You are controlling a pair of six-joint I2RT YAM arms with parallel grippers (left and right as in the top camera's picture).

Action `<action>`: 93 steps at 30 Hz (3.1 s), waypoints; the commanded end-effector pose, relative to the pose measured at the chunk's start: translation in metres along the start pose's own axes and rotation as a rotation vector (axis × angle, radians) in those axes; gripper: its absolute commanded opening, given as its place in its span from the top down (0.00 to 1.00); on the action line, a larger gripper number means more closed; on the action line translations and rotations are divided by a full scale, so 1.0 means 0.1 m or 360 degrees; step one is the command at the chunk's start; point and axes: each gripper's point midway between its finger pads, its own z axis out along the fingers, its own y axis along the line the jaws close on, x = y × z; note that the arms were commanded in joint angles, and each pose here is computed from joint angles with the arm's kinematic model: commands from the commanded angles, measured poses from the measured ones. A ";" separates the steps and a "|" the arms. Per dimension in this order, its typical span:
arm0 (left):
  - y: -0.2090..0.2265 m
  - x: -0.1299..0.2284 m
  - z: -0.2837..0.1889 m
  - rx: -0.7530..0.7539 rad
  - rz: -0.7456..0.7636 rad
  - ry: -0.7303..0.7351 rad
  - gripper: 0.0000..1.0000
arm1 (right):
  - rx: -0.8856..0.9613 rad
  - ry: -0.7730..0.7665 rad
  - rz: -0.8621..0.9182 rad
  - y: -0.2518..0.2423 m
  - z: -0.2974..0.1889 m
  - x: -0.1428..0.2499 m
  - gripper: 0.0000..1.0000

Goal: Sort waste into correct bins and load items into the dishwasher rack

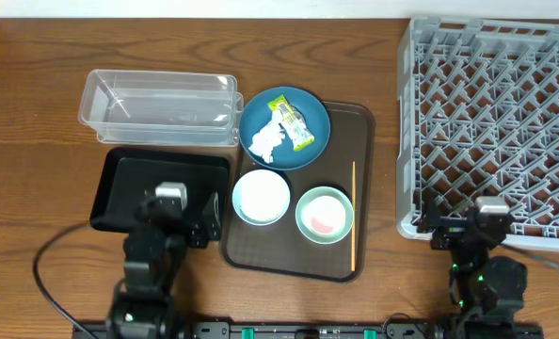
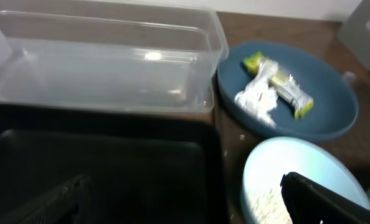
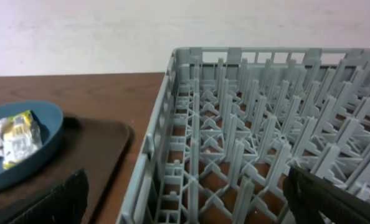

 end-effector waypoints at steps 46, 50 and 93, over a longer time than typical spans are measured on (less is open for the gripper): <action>-1.00 -0.99 1.17 0.0254 0.0287 0.0600 0.04 | -0.0101 0.1090 0.0050 0.20 0.66 -0.20 0.01; -1.21 -0.82 1.45 0.0289 0.0473 0.0647 0.08 | -0.0101 0.1092 0.0050 0.20 0.66 -0.20 0.01; -1.30 0.07 1.90 0.0287 0.0575 0.0948 0.79 | -0.0100 0.1095 0.0049 0.20 0.65 -0.20 0.01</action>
